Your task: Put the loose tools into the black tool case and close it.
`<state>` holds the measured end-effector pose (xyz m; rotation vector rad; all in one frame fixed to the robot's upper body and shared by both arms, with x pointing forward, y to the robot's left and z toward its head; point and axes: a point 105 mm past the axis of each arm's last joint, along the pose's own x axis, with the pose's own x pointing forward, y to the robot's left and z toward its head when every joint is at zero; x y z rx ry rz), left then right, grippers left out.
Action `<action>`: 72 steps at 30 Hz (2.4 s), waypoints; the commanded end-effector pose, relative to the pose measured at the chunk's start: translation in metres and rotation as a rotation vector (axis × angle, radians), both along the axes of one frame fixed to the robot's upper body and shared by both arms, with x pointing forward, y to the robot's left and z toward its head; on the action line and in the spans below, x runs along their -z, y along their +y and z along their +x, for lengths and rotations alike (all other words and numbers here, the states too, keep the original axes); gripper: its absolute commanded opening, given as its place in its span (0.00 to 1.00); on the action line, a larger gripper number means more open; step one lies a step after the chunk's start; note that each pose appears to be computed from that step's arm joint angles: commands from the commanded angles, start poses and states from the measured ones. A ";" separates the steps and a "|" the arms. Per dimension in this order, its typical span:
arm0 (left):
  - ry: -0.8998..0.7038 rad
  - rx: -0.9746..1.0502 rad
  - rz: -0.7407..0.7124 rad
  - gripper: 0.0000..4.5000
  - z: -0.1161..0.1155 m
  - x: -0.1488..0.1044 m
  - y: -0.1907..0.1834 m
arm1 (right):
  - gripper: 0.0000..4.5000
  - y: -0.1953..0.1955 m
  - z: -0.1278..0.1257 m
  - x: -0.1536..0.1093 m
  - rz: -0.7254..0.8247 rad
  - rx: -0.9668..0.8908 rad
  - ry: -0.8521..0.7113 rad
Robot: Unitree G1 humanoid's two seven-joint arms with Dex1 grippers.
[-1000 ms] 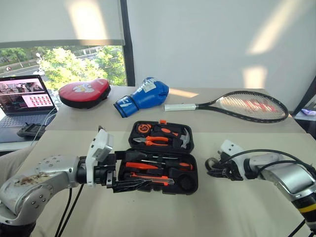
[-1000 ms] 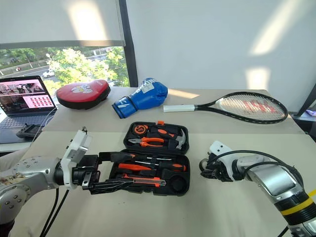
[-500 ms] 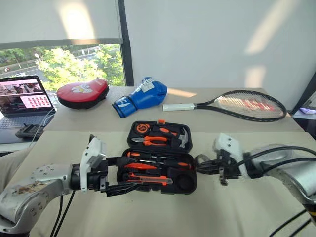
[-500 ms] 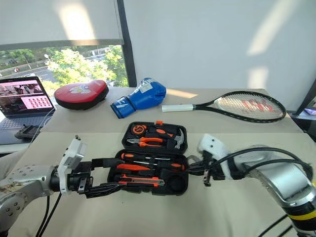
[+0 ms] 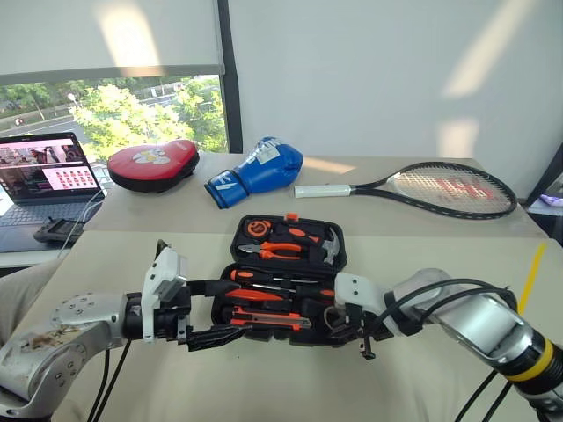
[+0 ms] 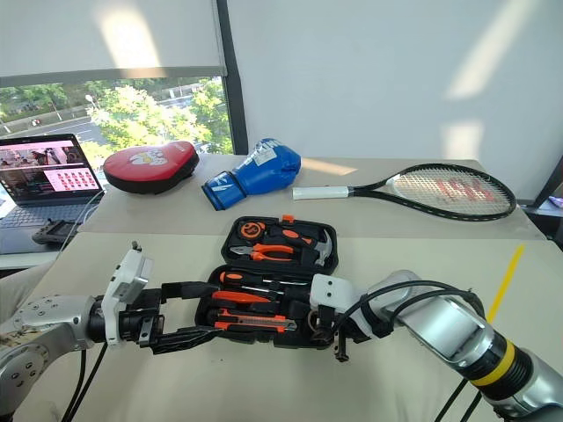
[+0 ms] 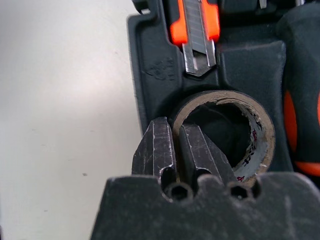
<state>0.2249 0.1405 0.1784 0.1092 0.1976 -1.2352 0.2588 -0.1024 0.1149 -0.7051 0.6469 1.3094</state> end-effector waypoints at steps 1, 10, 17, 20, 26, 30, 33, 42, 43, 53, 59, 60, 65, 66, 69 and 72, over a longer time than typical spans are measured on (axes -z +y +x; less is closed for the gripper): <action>-0.033 0.003 0.008 1.00 -0.003 -0.007 -0.002 | 0.43 0.004 -0.007 -0.001 0.030 -0.047 0.050; -0.028 -0.026 -0.014 1.00 0.004 -0.005 -0.003 | 0.43 0.010 -0.016 -0.052 0.348 -0.028 0.070; -0.015 -0.333 -0.080 1.00 0.053 -0.008 0.009 | 0.49 -0.011 0.042 -0.075 0.593 0.388 -0.164; -0.025 -0.523 -0.124 1.00 0.086 -0.015 0.013 | 0.69 -0.034 0.059 -0.077 0.561 0.533 -0.225; 0.126 -0.778 -0.019 1.00 0.144 -0.005 0.016 | 0.99 -0.060 0.095 -0.077 0.472 0.736 -0.363; 0.190 -0.828 0.053 1.00 0.174 0.005 0.012 | 0.99 -0.078 0.120 -0.068 0.330 0.939 -0.448; 0.230 -0.833 0.052 1.00 0.189 0.004 0.012 | 0.99 -0.073 0.127 -0.062 0.432 1.019 -0.261; 0.281 -0.870 0.089 1.00 0.208 0.008 0.026 | 0.99 -0.056 0.135 -0.057 0.524 1.009 -0.007; 0.287 -0.870 0.096 1.00 0.207 0.009 0.027 | 0.99 -0.056 0.135 -0.056 0.516 1.007 -0.005; 0.371 -0.813 0.117 0.56 0.205 0.031 0.022 | 0.51 -0.053 0.152 -0.031 0.446 0.997 0.001; 0.372 -0.786 0.065 0.08 0.205 0.028 0.020 | 0.08 -0.044 0.155 -0.044 0.532 0.918 -0.046; 0.362 -0.777 0.052 0.01 0.206 0.026 0.019 | 0.01 -0.043 0.155 -0.046 0.535 0.908 -0.053; 0.246 -0.664 -0.051 0.01 0.210 -0.003 0.000 | 0.01 -0.038 0.161 -0.064 0.579 0.829 -0.198; 0.215 -0.639 -0.072 0.01 0.210 -0.010 -0.004 | 0.01 -0.036 0.161 -0.069 0.586 0.789 -0.245; 0.019 -0.540 -0.096 0.01 0.203 -0.036 -0.012 | 0.01 -0.029 0.152 -0.087 0.626 0.663 -0.392; -0.193 -0.457 -0.095 0.01 0.185 -0.052 -0.016 | 0.01 -0.021 0.128 -0.098 0.664 0.484 -0.539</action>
